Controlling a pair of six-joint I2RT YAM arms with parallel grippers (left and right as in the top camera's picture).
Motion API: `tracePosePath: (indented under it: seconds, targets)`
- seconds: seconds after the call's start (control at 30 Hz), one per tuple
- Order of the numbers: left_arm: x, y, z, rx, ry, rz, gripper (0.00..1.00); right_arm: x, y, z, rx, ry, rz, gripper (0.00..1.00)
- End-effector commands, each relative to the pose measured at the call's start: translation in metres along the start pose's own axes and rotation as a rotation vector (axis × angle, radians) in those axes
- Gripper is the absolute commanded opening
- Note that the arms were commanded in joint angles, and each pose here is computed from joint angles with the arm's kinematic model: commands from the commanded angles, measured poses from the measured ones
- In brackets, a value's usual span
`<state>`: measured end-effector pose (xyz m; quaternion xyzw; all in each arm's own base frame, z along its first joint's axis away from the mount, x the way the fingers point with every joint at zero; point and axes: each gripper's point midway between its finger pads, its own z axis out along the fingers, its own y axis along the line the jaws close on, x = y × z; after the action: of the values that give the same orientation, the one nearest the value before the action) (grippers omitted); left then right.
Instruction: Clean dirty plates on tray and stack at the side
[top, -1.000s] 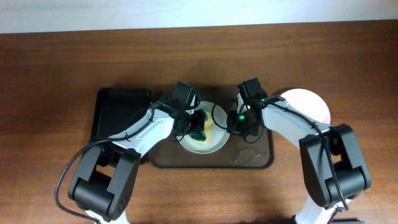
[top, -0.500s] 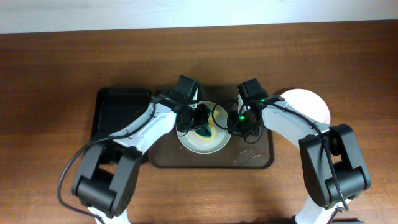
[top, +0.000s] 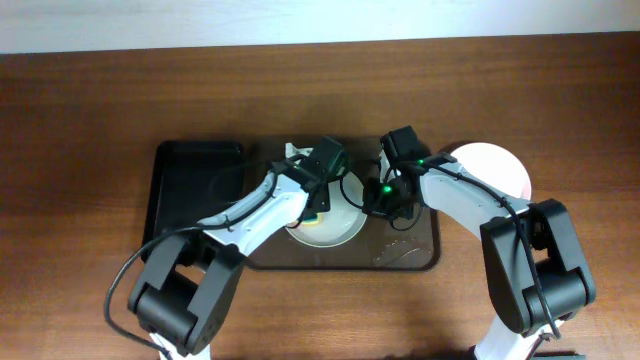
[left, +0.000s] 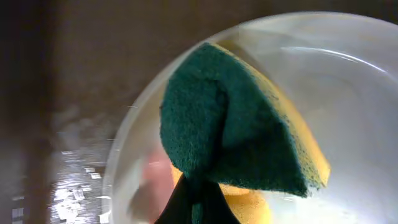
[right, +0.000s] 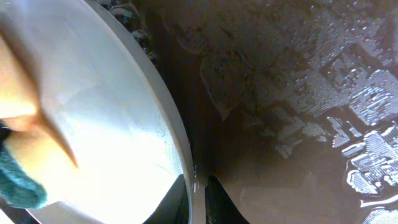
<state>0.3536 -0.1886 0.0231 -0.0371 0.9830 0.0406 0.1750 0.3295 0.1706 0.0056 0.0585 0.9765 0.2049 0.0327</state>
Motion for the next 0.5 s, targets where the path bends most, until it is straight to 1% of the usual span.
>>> tracePosePath:
  seconds: [0.0,0.07,0.13,0.17,0.2,0.23,0.27,0.3,0.37,0.4,0.47]
  targets:
    - [-0.037,0.038,-0.042,-0.053,-0.149,-0.018,0.00,0.000,-0.016,0.001,0.070,-0.004,0.023,0.11]
    - [-0.052,0.038,-0.083,0.030,-0.225,0.002,0.00,0.000,-0.016,0.001,0.070,-0.004,0.023,0.11]
    - [-0.057,0.053,-0.123,0.064,-0.279,-0.032,0.00,0.000,-0.016,0.001,0.070,-0.004,0.023,0.22]
    - [-0.054,0.062,-0.129,0.069,-0.265,-0.045,0.00,0.000,-0.016,0.001,0.069,-0.004,0.022,0.34]
    - [-0.050,0.072,-0.130,0.083,-0.232,-0.039,0.00,0.000,-0.016,0.001,0.070,-0.004,0.022,0.38]
    - [-0.049,0.080,-0.126,0.109,-0.190,-0.015,0.00,0.000,-0.016,0.001,0.068,-0.005,0.022,0.29]
    - [-0.049,0.092,-0.118,0.135,-0.151,-0.003,0.00,-0.002,-0.015,0.001,0.066,-0.011,0.020,0.06]
    - [-0.051,0.106,-0.109,0.177,-0.115,0.019,0.00,-0.002,-0.014,0.001,0.063,-0.013,0.014,0.04]
    - [-0.051,0.122,-0.094,0.272,-0.047,0.022,0.00,-0.005,-0.010,-0.002,0.049,-0.022,-0.057,0.04]
    - [-0.051,0.129,-0.085,0.334,-0.018,0.029,0.00,-0.011,-0.004,-0.011,0.040,-0.051,-0.108,0.04]
    - [-0.049,0.149,-0.065,0.317,0.024,0.001,0.00,-0.024,-0.001,-0.037,0.084,-0.132,-0.128,0.04]
